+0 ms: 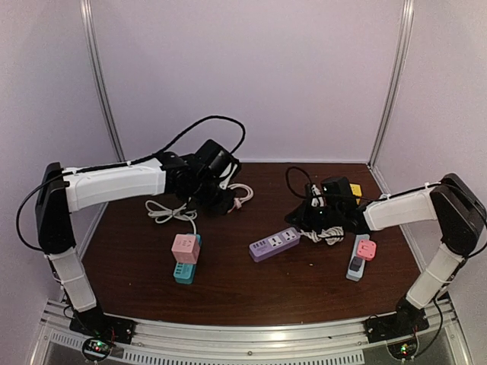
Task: Pull the plug off the socket
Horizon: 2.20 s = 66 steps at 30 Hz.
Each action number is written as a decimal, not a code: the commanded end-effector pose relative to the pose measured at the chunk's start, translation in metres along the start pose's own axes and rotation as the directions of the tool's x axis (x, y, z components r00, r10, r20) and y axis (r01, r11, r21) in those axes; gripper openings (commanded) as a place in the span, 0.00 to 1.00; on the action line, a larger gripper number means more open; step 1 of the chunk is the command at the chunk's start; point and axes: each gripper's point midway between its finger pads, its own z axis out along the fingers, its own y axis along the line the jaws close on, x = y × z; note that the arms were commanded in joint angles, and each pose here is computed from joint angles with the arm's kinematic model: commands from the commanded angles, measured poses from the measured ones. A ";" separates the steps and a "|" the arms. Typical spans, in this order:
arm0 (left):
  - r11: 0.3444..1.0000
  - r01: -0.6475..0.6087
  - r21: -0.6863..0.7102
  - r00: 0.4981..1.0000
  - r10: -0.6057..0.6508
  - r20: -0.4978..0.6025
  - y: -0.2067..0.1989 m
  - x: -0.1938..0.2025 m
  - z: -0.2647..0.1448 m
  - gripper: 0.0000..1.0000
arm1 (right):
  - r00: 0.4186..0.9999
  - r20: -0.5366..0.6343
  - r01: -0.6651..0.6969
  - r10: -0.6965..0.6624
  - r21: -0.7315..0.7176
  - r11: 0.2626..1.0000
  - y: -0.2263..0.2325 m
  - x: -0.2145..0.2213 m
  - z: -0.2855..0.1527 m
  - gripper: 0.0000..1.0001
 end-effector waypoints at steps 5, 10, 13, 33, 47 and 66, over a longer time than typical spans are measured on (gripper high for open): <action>0.887 0.435 -0.156 0.891 -0.400 0.213 0.128 0.023 -0.056 0.04 | 0.981 0.101 0.166 -0.168 0.019 0.986 0.043 -0.031 -0.031 0.28; 0.750 0.645 -0.148 0.755 -0.596 0.273 0.181 0.076 -0.071 0.07 | 0.962 0.134 0.235 -0.236 0.028 0.972 0.061 -0.042 -0.047 0.52; 0.681 0.721 -0.128 0.682 -0.665 0.303 0.202 0.105 -0.077 0.08 | 0.952 0.157 0.262 -0.263 0.024 0.965 0.071 -0.047 -0.055 0.60; 0.378 0.908 0.180 0.328 -0.909 0.256 0.242 0.206 -0.041 0.14 | 0.958 0.120 0.261 -0.259 -0.001 0.965 0.075 -0.039 -0.058 0.70; 0.305 0.952 0.031 0.294 -0.936 0.195 0.237 0.255 -0.027 0.40 | 0.960 0.131 0.251 -0.248 -0.003 0.968 0.069 -0.035 -0.061 0.70; 0.416 0.897 -0.147 0.442 -0.847 0.295 0.250 0.230 -0.074 0.93 | 0.960 0.151 0.236 -0.234 0.006 0.972 0.060 -0.032 -0.061 0.71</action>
